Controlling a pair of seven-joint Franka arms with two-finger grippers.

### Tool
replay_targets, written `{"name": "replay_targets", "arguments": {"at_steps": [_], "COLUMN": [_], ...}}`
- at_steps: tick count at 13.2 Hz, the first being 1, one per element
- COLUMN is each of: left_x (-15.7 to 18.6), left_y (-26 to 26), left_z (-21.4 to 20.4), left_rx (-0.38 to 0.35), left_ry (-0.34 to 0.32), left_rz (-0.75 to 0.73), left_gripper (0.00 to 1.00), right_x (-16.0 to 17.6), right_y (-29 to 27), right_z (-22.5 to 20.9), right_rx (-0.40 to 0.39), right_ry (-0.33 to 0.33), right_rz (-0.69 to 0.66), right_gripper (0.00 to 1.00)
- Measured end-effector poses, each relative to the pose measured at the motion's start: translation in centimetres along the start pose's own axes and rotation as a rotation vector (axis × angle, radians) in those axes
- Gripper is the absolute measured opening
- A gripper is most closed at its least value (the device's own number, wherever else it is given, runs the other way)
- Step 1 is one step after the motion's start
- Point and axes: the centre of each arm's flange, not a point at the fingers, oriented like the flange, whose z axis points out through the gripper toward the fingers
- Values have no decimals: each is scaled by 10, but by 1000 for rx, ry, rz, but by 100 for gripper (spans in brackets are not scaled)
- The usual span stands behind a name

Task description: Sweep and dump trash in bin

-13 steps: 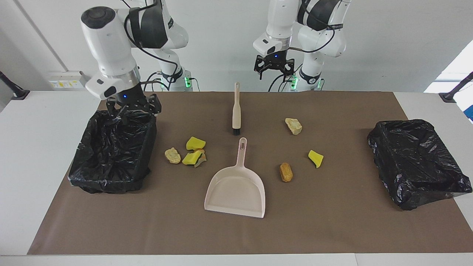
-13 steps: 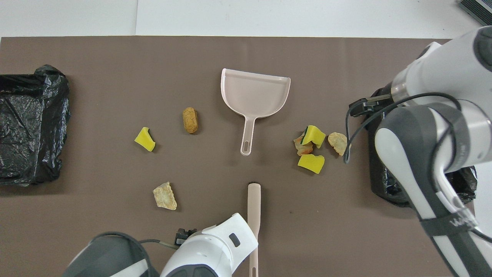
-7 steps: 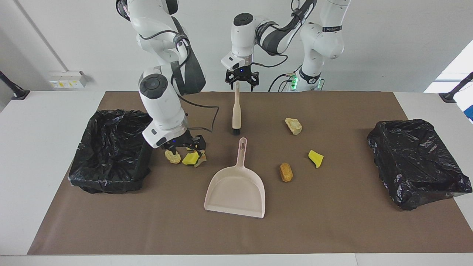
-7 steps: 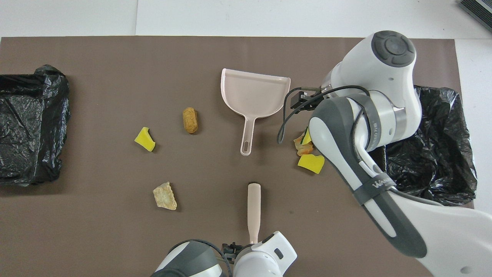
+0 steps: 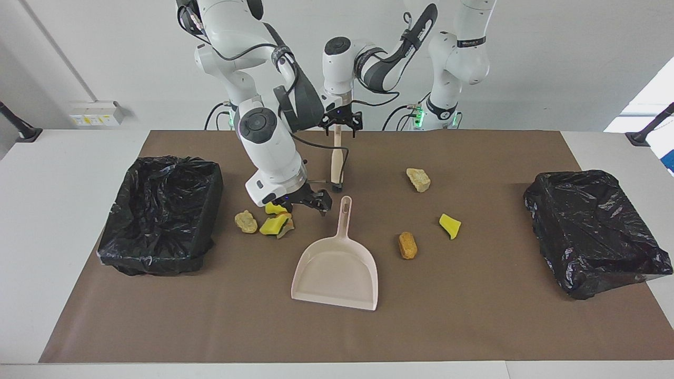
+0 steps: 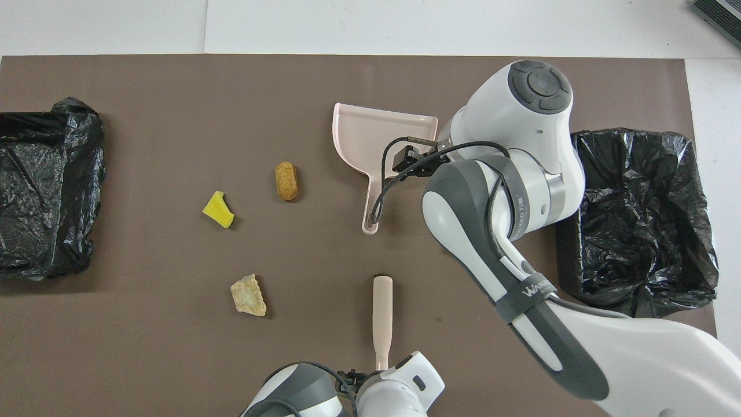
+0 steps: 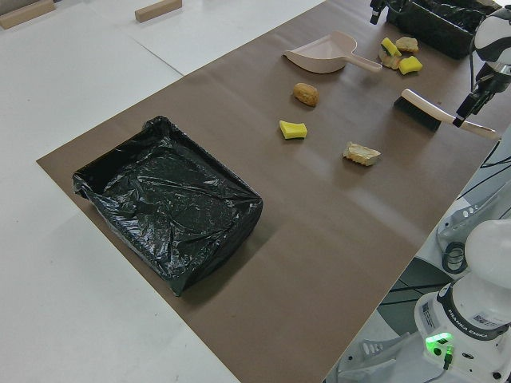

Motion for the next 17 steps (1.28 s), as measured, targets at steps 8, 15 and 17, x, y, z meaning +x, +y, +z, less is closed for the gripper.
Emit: {"name": "replay_targets", "arguments": {"at_steps": [8,15,17], "left_x": [-5,-3,-2], "left_y": [3,-9,-29], "left_z": [6,3,-7], "left_rx": [5,52,116], "left_ry": [-4,-41,-95], "left_rz": [12,-6,-32], "left_gripper": [36,26,26], "right_x": [-10,-10,-11], "right_y": [-67,-66,-63], "right_z": [77,82,84], "right_rx": [0,-8,-22], "right_ry": [-23,-35,-54], "right_rz": [41,43,45], "right_gripper": [100,88,87]}}
